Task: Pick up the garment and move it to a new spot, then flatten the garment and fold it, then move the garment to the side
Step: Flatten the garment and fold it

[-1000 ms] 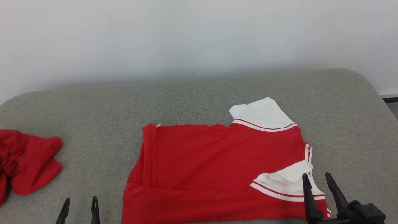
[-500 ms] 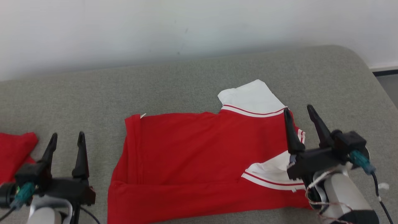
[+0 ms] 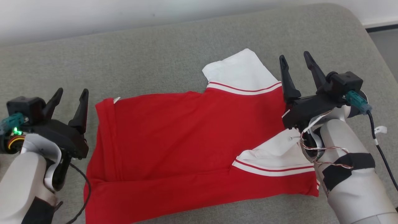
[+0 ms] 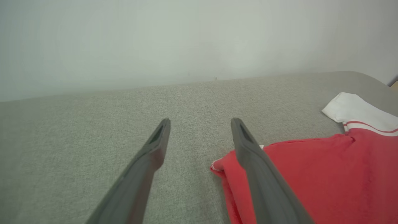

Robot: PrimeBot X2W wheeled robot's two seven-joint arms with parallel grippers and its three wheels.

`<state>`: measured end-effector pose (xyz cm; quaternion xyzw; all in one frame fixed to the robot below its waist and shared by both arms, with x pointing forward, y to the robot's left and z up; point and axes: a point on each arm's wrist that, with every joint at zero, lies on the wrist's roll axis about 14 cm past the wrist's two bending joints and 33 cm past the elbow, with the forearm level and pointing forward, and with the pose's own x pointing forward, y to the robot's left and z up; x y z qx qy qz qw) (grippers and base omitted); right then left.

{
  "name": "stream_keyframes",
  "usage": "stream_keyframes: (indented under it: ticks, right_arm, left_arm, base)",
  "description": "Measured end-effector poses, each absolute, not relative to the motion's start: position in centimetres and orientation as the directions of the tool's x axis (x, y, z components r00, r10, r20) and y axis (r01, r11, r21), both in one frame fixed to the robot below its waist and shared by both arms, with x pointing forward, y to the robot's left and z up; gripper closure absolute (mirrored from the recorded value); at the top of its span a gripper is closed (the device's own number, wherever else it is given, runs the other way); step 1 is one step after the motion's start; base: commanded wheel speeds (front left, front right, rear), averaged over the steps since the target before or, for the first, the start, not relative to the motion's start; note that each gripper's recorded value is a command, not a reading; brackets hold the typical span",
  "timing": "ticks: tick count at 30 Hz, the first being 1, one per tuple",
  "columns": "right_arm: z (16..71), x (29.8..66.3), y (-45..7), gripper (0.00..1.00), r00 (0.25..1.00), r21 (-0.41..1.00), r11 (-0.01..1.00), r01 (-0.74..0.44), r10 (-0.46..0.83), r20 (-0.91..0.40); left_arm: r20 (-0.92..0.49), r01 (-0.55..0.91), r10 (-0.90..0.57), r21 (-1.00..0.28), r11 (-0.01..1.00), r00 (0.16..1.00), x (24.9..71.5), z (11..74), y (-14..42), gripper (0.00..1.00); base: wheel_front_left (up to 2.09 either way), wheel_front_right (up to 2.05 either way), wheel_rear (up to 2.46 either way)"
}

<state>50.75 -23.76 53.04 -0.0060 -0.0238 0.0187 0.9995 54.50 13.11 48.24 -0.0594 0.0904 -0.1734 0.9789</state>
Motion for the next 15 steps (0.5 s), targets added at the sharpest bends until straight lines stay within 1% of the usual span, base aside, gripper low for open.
stream_keyframes:
  ticks: [3,8,10,13,15]
  right_arm:
    - [52.2,51.3,-24.2,0.00,0.999,-0.023,0.999,-0.028,0.029,0.015]
    - [51.3,51.9,-24.5,0.00,1.000,-0.030,0.999,-0.022,0.022,-0.016]
    - [51.2,52.3,-24.4,0.00,0.999,-0.031,0.999,-0.026,0.025,-0.023]
    - [51.0,52.5,-24.2,0.00,0.999,-0.030,0.999,-0.031,0.030,-0.029]
    - [50.7,52.6,-23.8,0.00,0.999,-0.025,0.999,-0.038,0.037,-0.035]
  left_arm:
    - [-0.207,0.347,-0.384,-0.195,0.917,0.900,54.8,46.9,12.0,0.00]
    - [-0.272,0.378,-0.426,-0.213,0.901,0.863,54.5,45.1,10.6,0.00]
    - [-0.288,0.417,-0.460,-0.198,0.887,0.840,54.4,44.9,9.5,0.00]
    - [-0.300,0.437,-0.473,-0.182,0.881,0.829,54.4,44.8,9.1,0.00]
    - [-0.336,0.460,-0.484,-0.154,0.875,0.808,54.4,44.3,8.8,0.00]
  base:
    - [0.00,0.00,0.00]
    - [0.00,0.00,0.00]
    - [0.00,0.00,0.00]
    - [0.00,0.00,0.00]
    - [0.00,0.00,0.00]
